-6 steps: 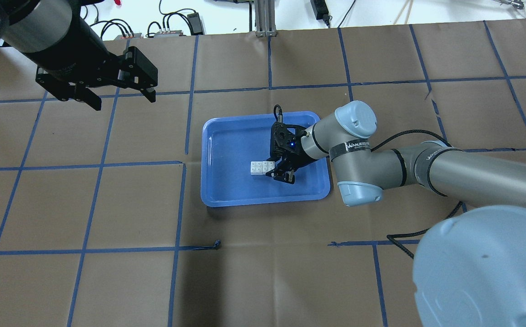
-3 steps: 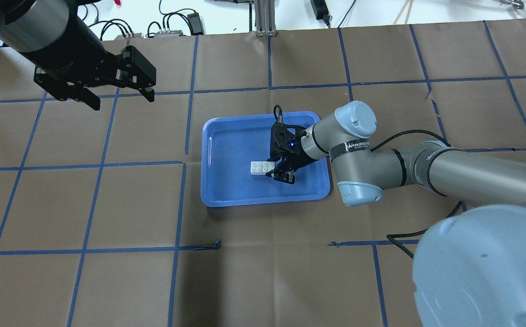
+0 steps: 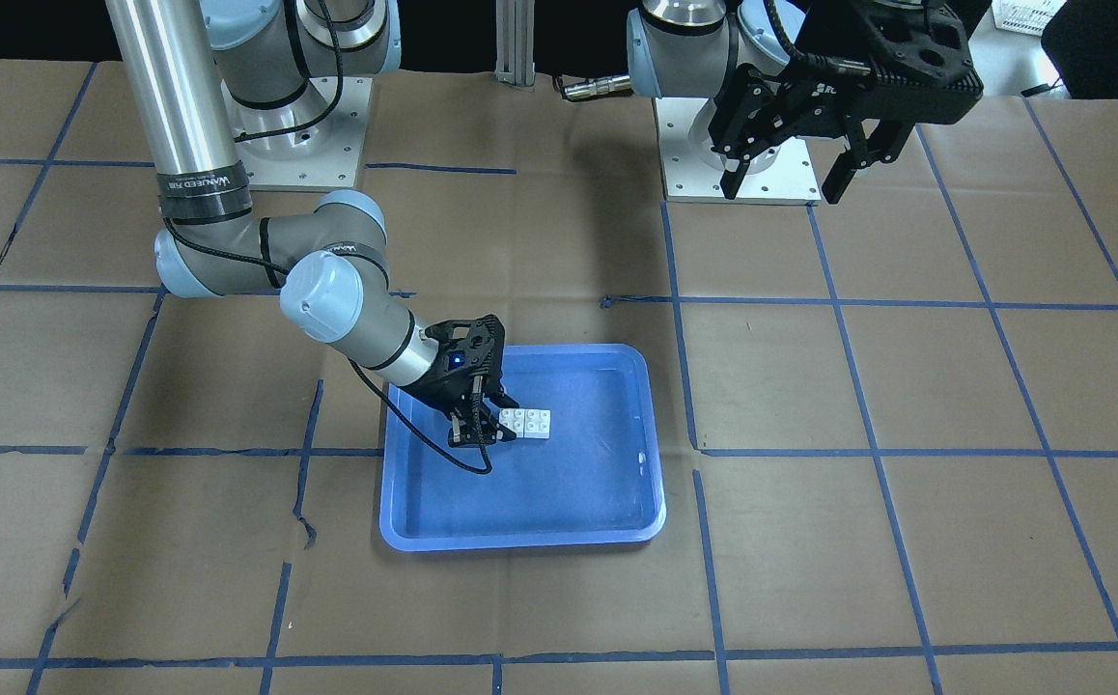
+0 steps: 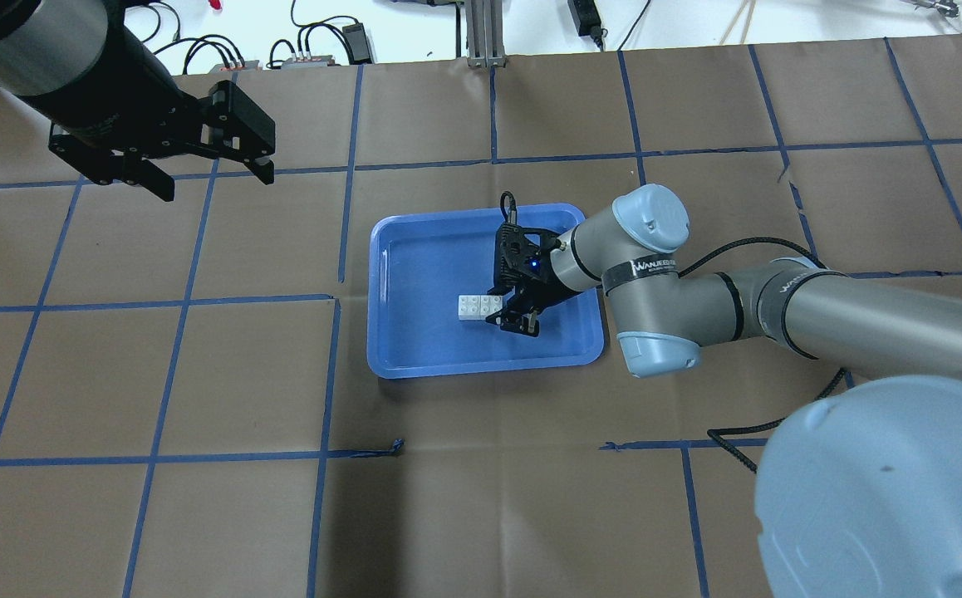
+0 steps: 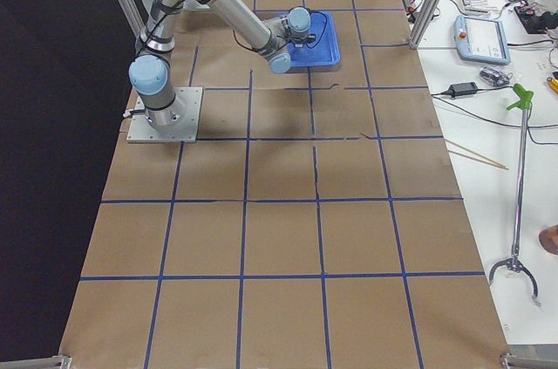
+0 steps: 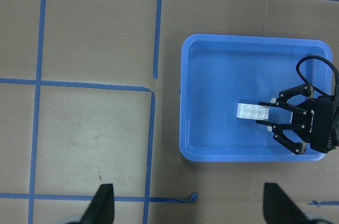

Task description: Assemble white blocks and place on blue tray

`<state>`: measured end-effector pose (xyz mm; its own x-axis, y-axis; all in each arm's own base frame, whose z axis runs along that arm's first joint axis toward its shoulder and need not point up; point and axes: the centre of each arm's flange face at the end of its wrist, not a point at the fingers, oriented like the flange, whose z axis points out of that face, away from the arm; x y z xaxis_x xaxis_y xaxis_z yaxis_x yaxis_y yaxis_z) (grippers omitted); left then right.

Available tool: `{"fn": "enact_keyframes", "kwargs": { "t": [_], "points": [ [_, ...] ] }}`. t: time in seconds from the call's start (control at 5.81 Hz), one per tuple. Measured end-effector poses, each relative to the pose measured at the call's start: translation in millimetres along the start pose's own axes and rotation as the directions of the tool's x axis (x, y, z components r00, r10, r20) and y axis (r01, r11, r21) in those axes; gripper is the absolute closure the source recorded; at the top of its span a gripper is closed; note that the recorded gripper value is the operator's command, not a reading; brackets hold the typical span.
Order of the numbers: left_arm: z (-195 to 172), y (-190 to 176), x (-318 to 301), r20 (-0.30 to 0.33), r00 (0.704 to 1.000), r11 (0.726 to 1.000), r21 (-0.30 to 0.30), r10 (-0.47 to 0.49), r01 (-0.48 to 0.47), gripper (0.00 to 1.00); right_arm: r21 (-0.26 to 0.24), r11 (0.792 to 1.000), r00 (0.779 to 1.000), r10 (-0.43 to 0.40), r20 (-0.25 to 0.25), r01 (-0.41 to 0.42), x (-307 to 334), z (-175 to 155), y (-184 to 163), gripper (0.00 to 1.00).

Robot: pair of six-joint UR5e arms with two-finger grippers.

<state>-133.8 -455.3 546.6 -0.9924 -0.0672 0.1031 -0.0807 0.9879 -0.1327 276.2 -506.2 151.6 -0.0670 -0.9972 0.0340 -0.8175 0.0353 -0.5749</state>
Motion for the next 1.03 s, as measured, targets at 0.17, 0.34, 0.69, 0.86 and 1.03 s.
{"fn": "enact_keyframes", "kwargs": {
  "t": [0.17, 0.34, 0.69, 0.86, 1.03],
  "points": [
    [2.1, -1.7, 0.0, -0.002, 1.000, 1.000, -0.003, 0.000, 0.000, 0.01, 0.001, 1.000, 1.000, 0.007, 0.000, -0.007, 0.1, 0.2, 0.0, 0.00],
    [3.8, -4.3, -0.9, -0.002, 1.000, 1.000, -0.004, -0.002, 0.002, 0.01, -0.003, 1.000, 1.000, 0.011, -0.004, -0.011, 1.5, -1.6, -0.9, 0.00],
    [1.6, -3.4, -2.1, 0.003, 1.000, 1.000, -0.001, -0.005, 0.005, 0.01, -0.019, 1.000, 0.999, 0.011, -0.035, -0.012, 7.0, -16.3, -4.8, 0.00],
    [4.5, -2.5, -2.5, 0.006, 1.000, 1.000, -0.008, -0.005, 0.005, 0.01, -0.040, 0.999, 0.998, 0.027, -0.049, -0.029, 10.8, -32.5, -6.2, 0.00],
    [6.7, -3.5, -3.5, 0.005, 1.000, 1.000, -0.012, -0.008, 0.008, 0.01, -0.078, 0.994, 0.997, 0.070, -0.041, -0.073, 18.9, -58.5, -7.3, 0.00]
  ]
}}
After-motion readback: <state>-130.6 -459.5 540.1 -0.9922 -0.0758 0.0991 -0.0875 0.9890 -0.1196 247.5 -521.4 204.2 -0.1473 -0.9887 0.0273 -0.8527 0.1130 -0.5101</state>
